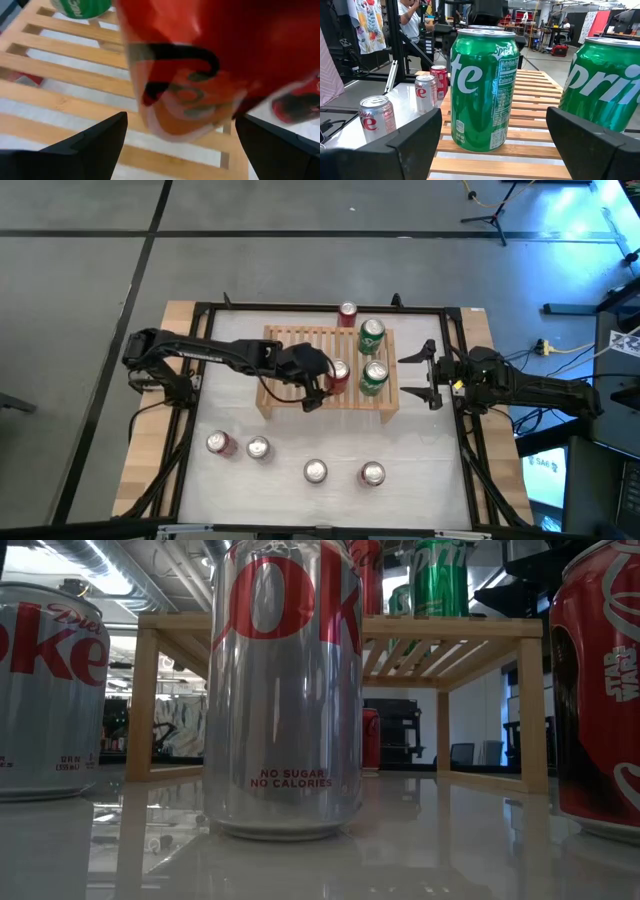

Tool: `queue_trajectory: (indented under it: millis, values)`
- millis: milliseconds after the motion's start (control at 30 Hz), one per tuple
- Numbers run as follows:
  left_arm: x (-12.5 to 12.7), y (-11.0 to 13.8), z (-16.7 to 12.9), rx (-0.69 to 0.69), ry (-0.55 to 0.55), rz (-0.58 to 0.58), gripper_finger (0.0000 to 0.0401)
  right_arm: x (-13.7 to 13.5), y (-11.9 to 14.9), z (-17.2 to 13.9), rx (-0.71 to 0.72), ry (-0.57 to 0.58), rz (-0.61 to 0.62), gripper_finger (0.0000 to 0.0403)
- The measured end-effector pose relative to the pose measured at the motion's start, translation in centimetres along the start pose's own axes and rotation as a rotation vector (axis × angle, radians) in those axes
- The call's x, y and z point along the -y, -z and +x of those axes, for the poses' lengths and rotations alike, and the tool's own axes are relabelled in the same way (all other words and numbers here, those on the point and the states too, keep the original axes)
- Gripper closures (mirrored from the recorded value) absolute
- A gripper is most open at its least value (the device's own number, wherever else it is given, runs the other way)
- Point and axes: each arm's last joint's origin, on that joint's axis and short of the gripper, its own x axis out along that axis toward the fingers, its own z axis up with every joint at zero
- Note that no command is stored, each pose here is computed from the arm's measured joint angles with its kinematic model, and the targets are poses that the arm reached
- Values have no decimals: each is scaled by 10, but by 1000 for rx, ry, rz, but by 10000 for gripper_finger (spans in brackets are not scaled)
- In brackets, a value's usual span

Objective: Place canned beverage on shelf
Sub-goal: Put the bottom red black soda can on the shelf

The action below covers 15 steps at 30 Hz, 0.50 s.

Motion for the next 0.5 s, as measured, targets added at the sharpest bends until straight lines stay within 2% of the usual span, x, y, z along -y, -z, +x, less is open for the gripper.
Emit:
queue_trajectory:
  millis: [200,500]
  values:
    - [1,0,13,11,-7,-1,41,0,0,0,0,0,0,49]
    - [4,-4,15,87,-89,-13,54,0,0,0,0,0,0,49]
